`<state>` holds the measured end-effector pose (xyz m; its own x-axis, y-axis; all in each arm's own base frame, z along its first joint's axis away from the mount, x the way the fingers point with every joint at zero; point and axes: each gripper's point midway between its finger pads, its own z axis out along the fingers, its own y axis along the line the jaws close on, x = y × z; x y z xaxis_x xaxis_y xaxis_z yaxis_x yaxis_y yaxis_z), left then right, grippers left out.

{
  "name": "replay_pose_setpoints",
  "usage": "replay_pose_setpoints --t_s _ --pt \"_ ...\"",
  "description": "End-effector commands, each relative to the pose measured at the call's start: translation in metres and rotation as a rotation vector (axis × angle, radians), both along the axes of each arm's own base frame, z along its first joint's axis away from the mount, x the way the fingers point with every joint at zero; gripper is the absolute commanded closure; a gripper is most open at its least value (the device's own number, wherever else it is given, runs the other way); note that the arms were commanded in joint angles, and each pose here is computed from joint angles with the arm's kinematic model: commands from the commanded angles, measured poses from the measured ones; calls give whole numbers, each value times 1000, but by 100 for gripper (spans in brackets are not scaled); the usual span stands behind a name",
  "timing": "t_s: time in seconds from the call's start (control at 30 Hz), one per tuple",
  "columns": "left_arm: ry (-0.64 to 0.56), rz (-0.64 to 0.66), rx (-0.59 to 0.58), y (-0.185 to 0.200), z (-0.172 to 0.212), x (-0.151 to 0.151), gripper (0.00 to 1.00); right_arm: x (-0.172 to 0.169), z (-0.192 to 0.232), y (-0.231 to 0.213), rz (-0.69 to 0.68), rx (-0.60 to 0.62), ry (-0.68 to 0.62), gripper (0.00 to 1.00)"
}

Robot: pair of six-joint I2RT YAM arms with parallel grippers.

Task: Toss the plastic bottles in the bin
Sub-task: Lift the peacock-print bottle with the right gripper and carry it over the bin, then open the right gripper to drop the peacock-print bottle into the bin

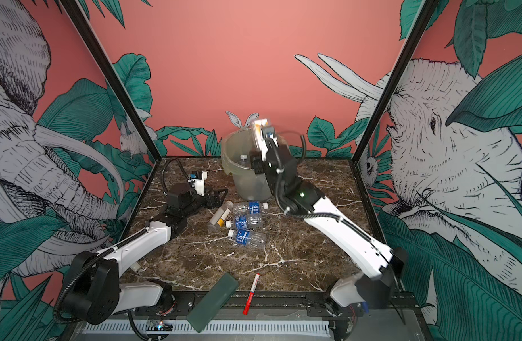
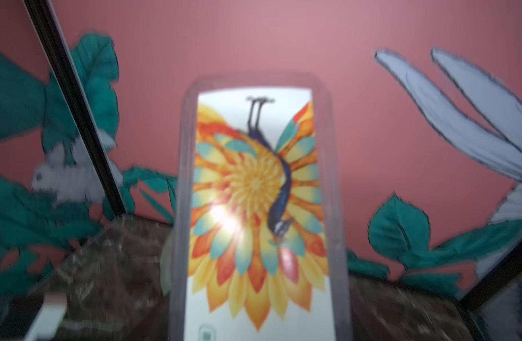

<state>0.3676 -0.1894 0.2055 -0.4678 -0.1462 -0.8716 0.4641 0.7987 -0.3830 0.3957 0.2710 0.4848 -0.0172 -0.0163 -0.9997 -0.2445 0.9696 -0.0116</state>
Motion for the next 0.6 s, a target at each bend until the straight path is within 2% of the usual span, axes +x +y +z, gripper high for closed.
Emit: replay_pose_setpoints --t_s 0.0,0.07,0.13,0.23,0.33,0.5,0.57 --pt "-14 1 5 -1 6 2 9 56 -22 17 -56 -141 66 1" --pt "-12 4 6 0 5 2 9 74 -13 12 -106 -122 52 1" --pt "-13 8 9 1 5 2 9 72 2 9 -109 -94 15 1" --pt "-19 17 12 3 7 2 9 58 16 6 -69 -31 -35 1" --pt "-21 21 8 3 9 2 9 43 17 -2 -43 -21 -38 1" --pt "-18 35 14 6 7 3 9 23 -6 -16 -27 -29 -8 1" --pt "-13 46 22 8 5 3 8 6 -2 -35 -45 -8 -24 1"
